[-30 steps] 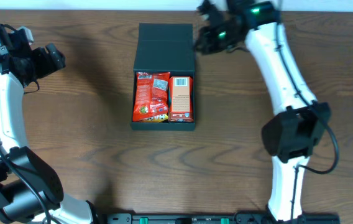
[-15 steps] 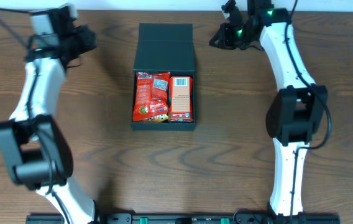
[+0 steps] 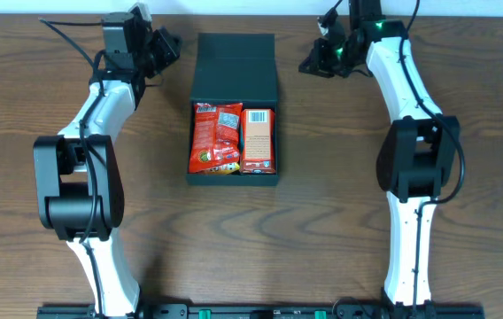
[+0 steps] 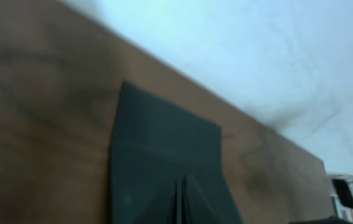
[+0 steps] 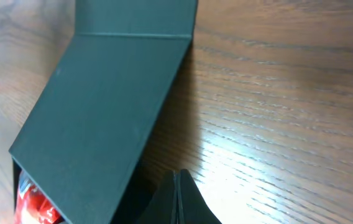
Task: Pack container
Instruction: 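Withdraw the right gripper and raise the left arm toward the lid, then push the black box lid closed with both grippers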
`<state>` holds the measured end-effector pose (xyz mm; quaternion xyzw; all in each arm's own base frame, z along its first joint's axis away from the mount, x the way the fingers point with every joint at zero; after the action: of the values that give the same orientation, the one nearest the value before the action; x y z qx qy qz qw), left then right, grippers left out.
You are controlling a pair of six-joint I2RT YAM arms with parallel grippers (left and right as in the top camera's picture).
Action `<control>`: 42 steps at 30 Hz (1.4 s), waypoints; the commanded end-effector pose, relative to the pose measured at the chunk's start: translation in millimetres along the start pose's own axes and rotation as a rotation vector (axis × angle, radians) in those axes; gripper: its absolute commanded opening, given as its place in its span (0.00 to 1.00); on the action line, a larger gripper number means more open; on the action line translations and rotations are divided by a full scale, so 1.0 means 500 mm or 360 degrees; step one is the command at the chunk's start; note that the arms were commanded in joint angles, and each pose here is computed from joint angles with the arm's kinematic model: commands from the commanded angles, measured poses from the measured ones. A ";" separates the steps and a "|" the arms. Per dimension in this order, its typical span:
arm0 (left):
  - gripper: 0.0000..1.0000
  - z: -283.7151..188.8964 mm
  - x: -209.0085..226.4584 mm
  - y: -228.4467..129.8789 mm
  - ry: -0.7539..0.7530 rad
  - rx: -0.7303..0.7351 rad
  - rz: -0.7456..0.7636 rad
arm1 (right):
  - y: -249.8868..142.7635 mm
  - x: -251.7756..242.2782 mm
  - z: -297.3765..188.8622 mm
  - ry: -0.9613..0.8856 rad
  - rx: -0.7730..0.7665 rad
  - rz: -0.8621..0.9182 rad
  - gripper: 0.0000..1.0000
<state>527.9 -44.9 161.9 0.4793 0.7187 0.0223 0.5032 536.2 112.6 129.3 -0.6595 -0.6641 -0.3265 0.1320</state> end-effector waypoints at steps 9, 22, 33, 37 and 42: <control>0.06 0.016 0.057 -0.047 0.0182 0.0170 -0.0053 | -0.005 -0.003 0.038 -0.0074 0.0010 -0.0082 0.01; 0.06 0.041 0.096 -0.098 0.0211 0.0343 -0.0137 | -0.055 0.016 0.097 0.0187 0.0226 -0.0054 0.02; 0.06 0.044 0.092 -0.115 0.0255 0.0381 -0.0141 | -0.079 0.045 0.123 0.0247 0.0296 -0.0072 0.01; 0.06 0.044 0.092 -0.116 0.0251 0.0385 -0.0143 | -0.087 0.047 0.133 0.0355 0.0332 -0.0048 0.01; 0.06 0.043 0.093 -0.118 0.0260 0.0396 -0.0150 | -0.073 0.070 0.128 0.0561 0.0293 -0.0096 0.02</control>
<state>502.5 -52.7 89.5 0.4929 0.7801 -0.0513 0.3820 517.4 171.2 87.7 -0.5955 -0.6838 -0.3418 0.2468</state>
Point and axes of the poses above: each gripper's point midway between its finger pads, its own z axis out along the fingers, its own x axis along the line the jaws close on, y = z × x, the point moved 7 cm from there along -z, back along the fingers, and after that the axes turned 1 degree about z, right-handed, at the moved point
